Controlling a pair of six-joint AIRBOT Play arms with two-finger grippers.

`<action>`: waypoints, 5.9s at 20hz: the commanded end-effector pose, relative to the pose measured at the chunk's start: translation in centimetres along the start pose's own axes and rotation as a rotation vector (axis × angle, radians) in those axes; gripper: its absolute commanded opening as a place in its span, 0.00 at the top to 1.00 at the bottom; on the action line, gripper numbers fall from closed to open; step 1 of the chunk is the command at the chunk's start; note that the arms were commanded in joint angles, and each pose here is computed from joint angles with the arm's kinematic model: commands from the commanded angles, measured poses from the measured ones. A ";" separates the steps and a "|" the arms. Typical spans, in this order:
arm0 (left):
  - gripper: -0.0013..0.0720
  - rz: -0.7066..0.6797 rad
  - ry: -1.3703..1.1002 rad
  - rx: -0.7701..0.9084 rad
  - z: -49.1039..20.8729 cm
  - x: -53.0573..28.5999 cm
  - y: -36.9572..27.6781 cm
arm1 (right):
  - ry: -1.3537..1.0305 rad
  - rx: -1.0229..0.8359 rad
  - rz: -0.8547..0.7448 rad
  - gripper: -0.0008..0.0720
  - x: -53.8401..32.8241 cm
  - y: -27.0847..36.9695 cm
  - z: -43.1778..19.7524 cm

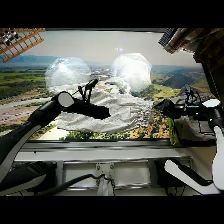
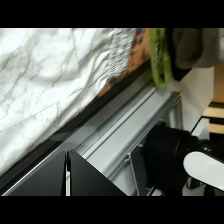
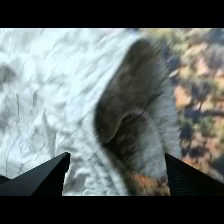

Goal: Fold the clothes and pants, and hang the long-sleeved shirts on hangers.

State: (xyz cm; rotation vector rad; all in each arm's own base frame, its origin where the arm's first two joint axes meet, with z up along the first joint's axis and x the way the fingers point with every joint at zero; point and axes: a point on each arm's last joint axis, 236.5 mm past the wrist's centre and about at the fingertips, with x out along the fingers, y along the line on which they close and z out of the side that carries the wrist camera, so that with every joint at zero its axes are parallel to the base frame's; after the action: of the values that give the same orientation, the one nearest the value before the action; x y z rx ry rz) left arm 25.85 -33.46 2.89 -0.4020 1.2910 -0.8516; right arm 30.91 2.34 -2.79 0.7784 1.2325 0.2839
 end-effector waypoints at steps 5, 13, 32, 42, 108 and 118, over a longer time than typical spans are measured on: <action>0.97 -0.023 -0.024 0.036 0.0 -1.8 -1.5 | 0.099 -0.047 0.163 0.03 3.2 -1.5 -0.7; 0.96 -0.023 -0.025 0.036 0.0 -1.8 -1.5 | 0.062 -0.064 0.200 0.03 4.1 -1.6 0.4; 0.96 -0.021 -0.037 0.035 0.3 -1.8 -1.5 | 0.082 -0.072 0.144 0.03 4.4 -2.9 -0.1; 0.96 -0.021 -0.036 0.035 0.3 -1.8 -1.5 | 0.171 -0.097 0.210 0.04 7.8 1.2 -1.9; 0.97 0.126 0.116 -0.189 -1.6 13.9 6.9 | 0.158 0.005 -0.230 0.94 -3.3 6.2 8.8; 0.97 0.117 0.135 -0.191 -2.4 14.2 6.2 | 0.121 -0.030 -0.202 0.94 -4.1 7.8 9.8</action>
State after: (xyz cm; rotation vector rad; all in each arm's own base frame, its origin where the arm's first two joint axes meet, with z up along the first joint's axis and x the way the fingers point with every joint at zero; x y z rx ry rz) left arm 26.46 -39.43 -11.67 -0.4155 1.5011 -0.6652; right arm 39.81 1.79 6.06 0.6189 1.4268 0.1753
